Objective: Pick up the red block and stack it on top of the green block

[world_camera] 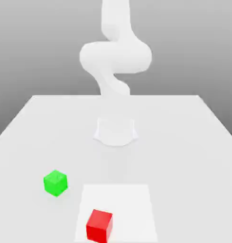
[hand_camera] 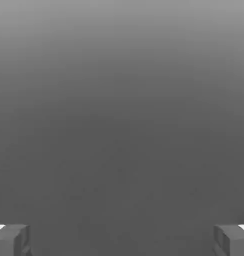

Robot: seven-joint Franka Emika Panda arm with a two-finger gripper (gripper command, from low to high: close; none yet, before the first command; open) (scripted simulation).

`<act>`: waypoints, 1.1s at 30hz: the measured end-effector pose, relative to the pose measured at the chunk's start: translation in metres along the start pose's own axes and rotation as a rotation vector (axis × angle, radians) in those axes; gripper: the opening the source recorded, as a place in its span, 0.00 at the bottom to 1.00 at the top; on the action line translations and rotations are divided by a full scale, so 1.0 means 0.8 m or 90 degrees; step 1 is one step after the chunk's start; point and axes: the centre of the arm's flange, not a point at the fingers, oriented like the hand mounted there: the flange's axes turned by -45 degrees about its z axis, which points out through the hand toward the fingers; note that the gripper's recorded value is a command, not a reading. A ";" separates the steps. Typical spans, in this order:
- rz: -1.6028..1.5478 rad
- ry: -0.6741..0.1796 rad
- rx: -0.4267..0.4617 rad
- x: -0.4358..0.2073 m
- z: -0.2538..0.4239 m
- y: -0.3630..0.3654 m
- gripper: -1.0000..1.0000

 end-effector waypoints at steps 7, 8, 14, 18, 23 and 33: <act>0.039 -0.130 -0.022 -0.029 0.175 0.012 0.50; 0.044 -0.149 -0.025 -0.037 0.198 0.014 0.50; 0.079 -0.257 -0.041 -0.102 0.329 0.028 0.50; 0.103 -0.330 -0.051 -0.162 0.405 0.038 0.50; 0.134 -0.420 -0.062 -0.251 0.485 0.047 0.50; 0.147 -0.459 -0.066 -0.343 0.570 0.051 0.00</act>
